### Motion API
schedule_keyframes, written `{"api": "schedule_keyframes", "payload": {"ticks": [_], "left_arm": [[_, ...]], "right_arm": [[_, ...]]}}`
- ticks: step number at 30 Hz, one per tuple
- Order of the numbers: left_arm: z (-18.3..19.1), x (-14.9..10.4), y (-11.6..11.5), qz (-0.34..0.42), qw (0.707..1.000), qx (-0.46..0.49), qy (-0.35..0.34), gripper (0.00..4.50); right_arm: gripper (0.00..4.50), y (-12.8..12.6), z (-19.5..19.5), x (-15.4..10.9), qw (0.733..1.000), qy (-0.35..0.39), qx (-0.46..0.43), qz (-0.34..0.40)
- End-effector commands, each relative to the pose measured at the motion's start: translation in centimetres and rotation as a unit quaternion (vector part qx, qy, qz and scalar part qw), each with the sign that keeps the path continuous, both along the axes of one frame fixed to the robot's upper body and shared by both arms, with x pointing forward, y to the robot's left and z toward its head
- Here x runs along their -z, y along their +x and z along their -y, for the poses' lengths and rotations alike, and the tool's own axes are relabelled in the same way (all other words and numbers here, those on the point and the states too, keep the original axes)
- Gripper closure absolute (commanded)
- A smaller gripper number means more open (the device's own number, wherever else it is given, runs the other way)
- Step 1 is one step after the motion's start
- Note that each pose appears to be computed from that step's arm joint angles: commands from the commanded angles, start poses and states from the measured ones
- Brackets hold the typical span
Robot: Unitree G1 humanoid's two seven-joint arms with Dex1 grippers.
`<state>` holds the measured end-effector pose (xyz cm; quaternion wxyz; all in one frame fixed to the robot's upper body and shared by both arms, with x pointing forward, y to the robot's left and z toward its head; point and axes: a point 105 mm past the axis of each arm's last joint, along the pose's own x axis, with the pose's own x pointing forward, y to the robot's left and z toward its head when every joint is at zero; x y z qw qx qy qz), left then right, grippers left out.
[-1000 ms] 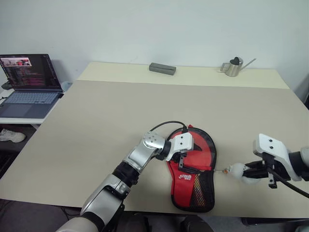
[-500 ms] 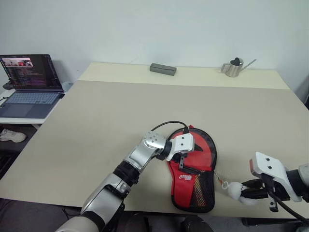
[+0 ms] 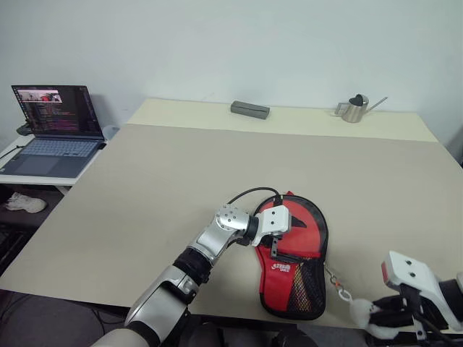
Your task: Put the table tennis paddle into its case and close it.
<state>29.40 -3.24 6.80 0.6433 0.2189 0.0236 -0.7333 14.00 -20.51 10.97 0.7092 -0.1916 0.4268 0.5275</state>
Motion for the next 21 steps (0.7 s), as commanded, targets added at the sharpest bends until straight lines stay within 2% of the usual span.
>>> {"api": "schedule_keyframes", "payload": {"ticks": [1,15,21], "left_arm": [[-1.2,5.2,-1.8,-0.041,0.994,0.012,0.098,0.0],[-0.1,5.2,-2.0,-0.038,0.994,0.019,0.097,0.0],[0.2,5.0,-1.8,-0.035,0.995,0.016,0.094,0.0]], "right_arm": [[4.37,-1.6,-0.9,-0.1,0.999,0.006,-0.043,-0.015],[4.37,-6.3,-4.2,-0.3,0.984,0.054,-0.139,-0.095],[4.38,-6.6,-4.9,-0.4,0.979,0.065,-0.173,-0.091]]}}
